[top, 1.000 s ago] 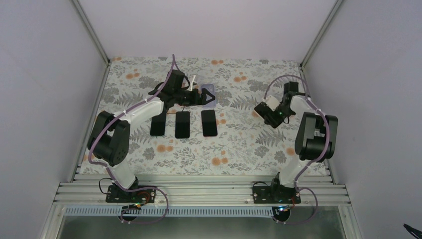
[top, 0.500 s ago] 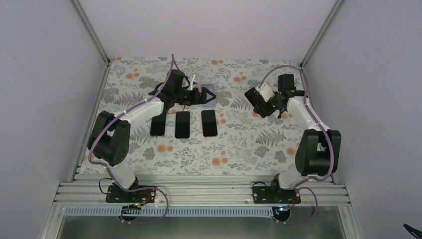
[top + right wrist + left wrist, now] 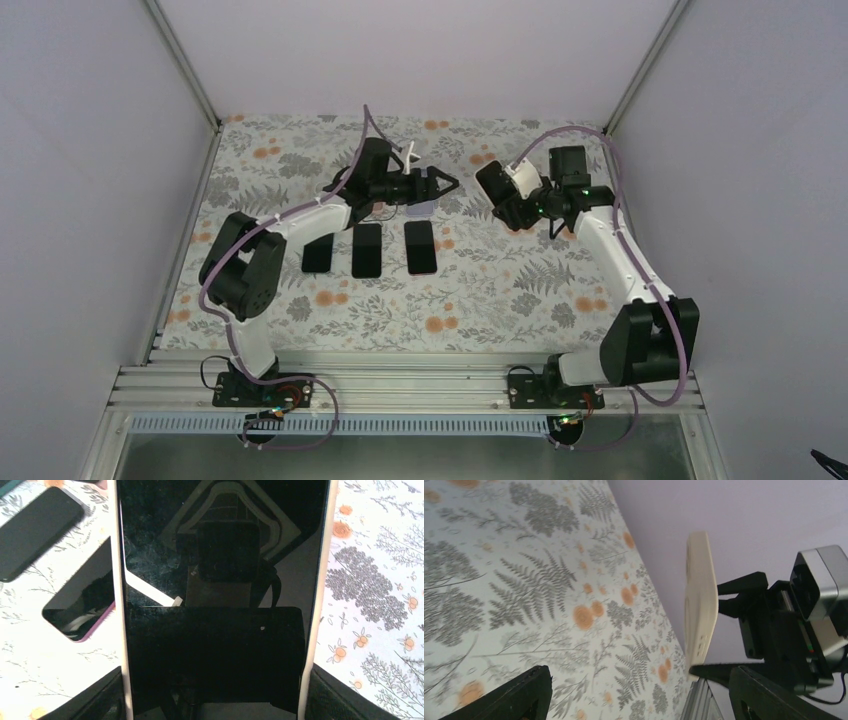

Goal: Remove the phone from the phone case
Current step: Pick up the phone at the center of the board, then adjust the phone, then remove the phone case from the phone.

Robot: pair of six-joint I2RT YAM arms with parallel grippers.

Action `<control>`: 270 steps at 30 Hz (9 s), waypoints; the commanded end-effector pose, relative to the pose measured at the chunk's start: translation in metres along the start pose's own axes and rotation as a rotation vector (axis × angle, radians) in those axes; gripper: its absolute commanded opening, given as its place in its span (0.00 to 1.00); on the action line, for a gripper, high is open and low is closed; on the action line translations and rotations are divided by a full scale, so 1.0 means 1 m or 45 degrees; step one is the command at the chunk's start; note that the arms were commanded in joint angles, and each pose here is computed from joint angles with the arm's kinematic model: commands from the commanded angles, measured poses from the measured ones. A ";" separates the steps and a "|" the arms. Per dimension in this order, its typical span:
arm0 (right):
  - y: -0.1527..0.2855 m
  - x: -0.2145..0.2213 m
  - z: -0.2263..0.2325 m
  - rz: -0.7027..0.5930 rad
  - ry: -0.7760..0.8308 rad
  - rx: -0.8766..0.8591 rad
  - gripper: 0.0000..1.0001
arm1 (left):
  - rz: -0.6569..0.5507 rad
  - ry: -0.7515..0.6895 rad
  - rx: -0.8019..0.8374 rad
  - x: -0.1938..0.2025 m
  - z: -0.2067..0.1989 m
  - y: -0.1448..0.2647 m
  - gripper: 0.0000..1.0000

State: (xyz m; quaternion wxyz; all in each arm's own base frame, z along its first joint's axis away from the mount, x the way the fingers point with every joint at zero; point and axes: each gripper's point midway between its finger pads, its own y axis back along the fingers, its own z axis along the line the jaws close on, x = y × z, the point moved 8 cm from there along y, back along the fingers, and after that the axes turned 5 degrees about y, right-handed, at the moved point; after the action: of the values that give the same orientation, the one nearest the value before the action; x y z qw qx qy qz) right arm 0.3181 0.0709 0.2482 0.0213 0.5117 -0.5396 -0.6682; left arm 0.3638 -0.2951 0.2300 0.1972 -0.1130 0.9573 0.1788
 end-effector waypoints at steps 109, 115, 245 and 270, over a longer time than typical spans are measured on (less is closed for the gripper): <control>0.171 -0.104 0.081 -0.885 0.107 -1.044 0.04 | 0.201 -1.288 0.483 0.022 -0.191 0.140 0.67; 0.188 -0.112 0.072 -0.934 0.075 -1.113 0.04 | 0.232 -1.208 0.517 0.031 -0.181 0.133 0.65; 0.195 -0.077 0.108 -0.882 0.130 -1.493 0.04 | 0.243 -0.984 0.269 0.021 -0.129 0.076 0.07; 0.201 -0.084 0.118 -0.824 0.095 -1.574 0.04 | 0.261 -0.914 0.273 0.025 -0.104 0.068 0.02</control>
State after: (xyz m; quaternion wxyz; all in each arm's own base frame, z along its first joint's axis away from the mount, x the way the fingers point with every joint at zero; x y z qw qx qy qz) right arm 0.2329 0.1073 0.4110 -0.0456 0.5783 -0.0846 -0.8101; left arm 0.2632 -0.2729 0.3483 0.4996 0.1210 0.8553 0.0655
